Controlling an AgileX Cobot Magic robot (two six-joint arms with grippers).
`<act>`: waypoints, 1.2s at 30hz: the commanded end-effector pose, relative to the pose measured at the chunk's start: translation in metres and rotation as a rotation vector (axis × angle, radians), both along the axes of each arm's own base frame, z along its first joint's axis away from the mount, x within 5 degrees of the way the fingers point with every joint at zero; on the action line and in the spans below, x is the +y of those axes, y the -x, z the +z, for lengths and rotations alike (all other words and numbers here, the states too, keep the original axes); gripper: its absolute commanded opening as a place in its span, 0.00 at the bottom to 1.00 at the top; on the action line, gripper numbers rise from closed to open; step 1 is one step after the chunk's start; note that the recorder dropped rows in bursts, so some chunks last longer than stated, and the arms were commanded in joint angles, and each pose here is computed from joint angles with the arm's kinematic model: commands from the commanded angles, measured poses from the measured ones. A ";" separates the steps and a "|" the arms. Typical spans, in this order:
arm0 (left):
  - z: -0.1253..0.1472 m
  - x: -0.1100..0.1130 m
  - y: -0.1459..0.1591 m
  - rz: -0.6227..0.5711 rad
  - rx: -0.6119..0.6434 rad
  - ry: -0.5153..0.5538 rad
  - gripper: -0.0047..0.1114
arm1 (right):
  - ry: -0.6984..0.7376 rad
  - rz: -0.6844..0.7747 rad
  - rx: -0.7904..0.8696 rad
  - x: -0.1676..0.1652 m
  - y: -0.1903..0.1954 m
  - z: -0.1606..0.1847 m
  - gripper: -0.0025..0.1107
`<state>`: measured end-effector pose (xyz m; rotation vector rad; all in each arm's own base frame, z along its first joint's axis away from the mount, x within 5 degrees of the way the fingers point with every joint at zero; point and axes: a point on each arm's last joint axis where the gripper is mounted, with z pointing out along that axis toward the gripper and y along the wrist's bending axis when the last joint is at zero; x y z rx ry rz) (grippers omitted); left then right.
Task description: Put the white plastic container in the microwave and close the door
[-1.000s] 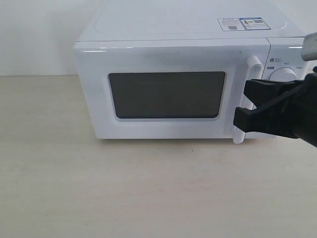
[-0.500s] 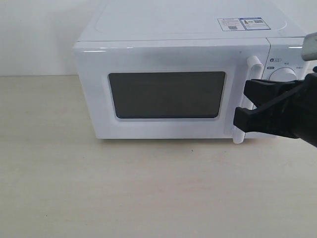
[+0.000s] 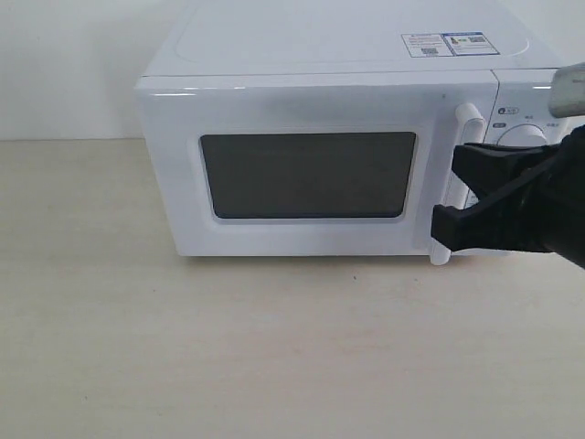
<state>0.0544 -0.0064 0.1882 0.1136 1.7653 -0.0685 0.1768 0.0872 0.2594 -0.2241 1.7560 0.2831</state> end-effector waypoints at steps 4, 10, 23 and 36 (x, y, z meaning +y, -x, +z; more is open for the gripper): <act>0.000 0.000 0.000 0.000 -0.004 -0.001 0.07 | 0.077 0.025 -0.112 -0.008 0.013 0.018 0.02; 0.000 0.000 0.000 0.000 -0.004 -0.001 0.07 | 0.082 0.129 -0.124 -0.032 0.059 0.038 0.02; 0.000 0.000 0.000 0.000 -0.004 -0.001 0.07 | -0.071 -0.218 -0.360 -0.084 0.122 -0.038 0.02; -0.001 0.000 0.000 0.000 -0.001 -0.001 0.07 | -0.096 -0.287 -0.354 -0.088 0.121 -0.038 0.02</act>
